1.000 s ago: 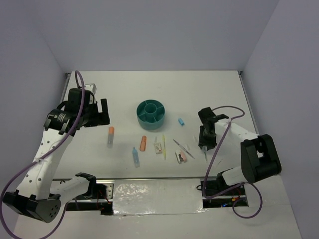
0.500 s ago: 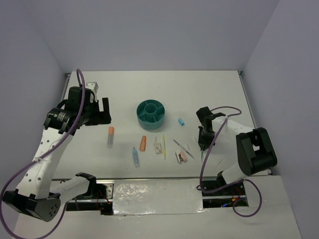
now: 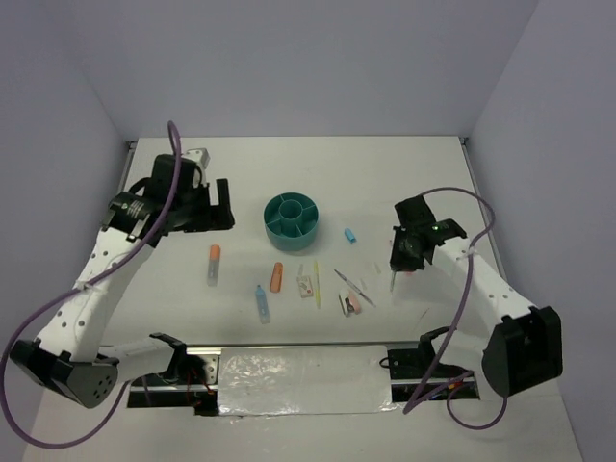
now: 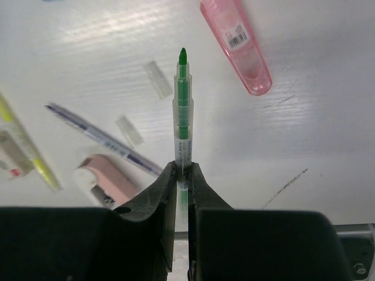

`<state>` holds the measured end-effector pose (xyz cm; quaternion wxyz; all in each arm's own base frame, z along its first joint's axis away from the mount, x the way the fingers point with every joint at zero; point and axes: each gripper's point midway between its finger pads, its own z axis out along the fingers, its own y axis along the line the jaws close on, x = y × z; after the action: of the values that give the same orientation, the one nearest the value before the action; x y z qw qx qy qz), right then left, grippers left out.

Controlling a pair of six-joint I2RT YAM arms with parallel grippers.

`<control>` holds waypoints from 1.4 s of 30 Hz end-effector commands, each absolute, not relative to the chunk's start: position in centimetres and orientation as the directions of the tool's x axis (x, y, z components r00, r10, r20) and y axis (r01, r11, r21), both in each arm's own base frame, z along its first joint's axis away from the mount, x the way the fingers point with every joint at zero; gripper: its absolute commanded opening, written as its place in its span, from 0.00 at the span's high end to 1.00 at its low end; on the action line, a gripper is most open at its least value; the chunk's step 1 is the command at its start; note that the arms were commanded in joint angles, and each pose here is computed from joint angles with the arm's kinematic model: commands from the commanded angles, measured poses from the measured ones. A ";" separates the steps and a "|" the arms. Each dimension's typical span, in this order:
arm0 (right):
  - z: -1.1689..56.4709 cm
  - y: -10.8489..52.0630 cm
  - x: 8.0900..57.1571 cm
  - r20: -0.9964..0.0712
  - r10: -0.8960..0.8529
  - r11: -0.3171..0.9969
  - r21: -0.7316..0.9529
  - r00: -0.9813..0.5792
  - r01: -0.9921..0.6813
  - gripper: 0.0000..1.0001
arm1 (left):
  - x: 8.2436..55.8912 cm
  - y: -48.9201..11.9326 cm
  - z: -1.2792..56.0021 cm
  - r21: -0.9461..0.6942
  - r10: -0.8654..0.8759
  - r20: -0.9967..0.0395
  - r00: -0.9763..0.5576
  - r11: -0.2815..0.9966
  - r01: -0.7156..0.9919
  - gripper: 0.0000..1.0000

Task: Sort the stationery into containers
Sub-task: Pick up the pen from the center of the board, then close the pen cap on the pen.

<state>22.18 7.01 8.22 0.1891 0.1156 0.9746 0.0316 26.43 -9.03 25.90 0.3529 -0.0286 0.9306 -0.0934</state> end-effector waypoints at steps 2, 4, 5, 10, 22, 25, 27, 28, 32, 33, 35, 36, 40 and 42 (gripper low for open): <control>13.8 6.5 22.4 -0.465 0.255 0.967 0.142 -0.848 0.213 1.00 | 27.7 -16.3 27.5 -0.263 -0.122 -0.669 -0.733 0.962 0.079 0.01; 15.9 6.2 22.1 -0.487 0.275 0.961 0.154 -0.829 0.228 1.00 | 28.4 -19.2 25.7 -0.242 -0.139 -0.637 -0.758 0.970 0.026 0.01; 17.1 5.8 21.9 -0.517 0.300 0.954 0.166 -0.802 0.250 1.00 | 27.7 -22.1 25.9 -0.249 -0.110 -0.638 -0.762 0.966 0.068 0.01; 22.0 3.9 20.2 -0.607 0.374 0.925 0.194 -0.702 0.326 1.00 | 27.3 -30.7 22.5 -0.255 -0.155 -0.594 -0.789 0.967 0.002 0.07; 20.3 4.7 16.5 -0.582 0.327 0.943 0.246 -0.744 0.222 1.00 | 27.5 -44.5 14.8 -0.249 -0.150 -0.544 -0.825 0.968 -0.012 0.55; 20.5 4.8 16.3 -0.585 0.311 0.948 0.246 -0.749 0.202 1.00 | 27.2 -45.5 11.4 -0.222 -0.139 -0.516 -0.845 0.975 -0.025 0.55; 20.3 5.0 16.2 -0.587 0.296 0.952 0.249 -0.753 0.180 1.00 | 27.1 -46.1 10.6 -0.215 -0.139 -0.513 -0.847 0.976 -0.030 0.53; 19.8 5.0 16.3 -0.587 0.290 0.954 0.244 -0.756 0.176 1.00 | 26.9 -46.3 9.2 -0.190 -0.123 -0.501 -0.856 0.981 -0.030 0.53; 18.9 5.0 15.9 -0.582 0.267 0.959 0.236 -0.768 0.155 1.00 | 26.7 -47.4 6.9 -0.189 -0.121 -0.474 -0.872 0.981 -0.033 0.52; 18.8 5.2 15.8 -0.583 0.263 0.959 0.242 -0.769 0.146 1.00 | 26.9 -47.7 6.3 -0.191 -0.120 -0.477 -0.871 0.981 -0.031 0.52; 18.8 5.3 15.7 -0.588 0.251 0.961 0.245 -0.769 0.126 1.00 | 27.0 -47.8 5.7 -0.183 -0.115 -0.479 -0.870 0.983 -0.029 0.52; 18.7 5.4 15.7 -0.589 0.247 0.961 0.249 -0.770 0.117 1.00 | 27.1 -47.7 5.0 -0.169 -0.110 -0.479 -0.871 0.985 -0.032 0.52; 18.7 5.8 15.8 -0.585 0.231 0.962 0.258 -0.777 0.091 1.00 | 26.9 -47.0 3.6 -0.125 -0.109 -0.468 -0.877 0.991 -0.056 0.52; 18.6 6.0 15.9 -0.584 0.227 0.962 0.259 -0.779 0.086 1.00 | 26.9 -46.7 3.5 -0.118 -0.114 -0.471 -0.875 0.991 -0.066 0.52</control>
<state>15.01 5.47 18.22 0.3050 0.0991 0.9421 0.0975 26.63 -46.66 2.98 0.2362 -0.0302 0.9699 -0.0516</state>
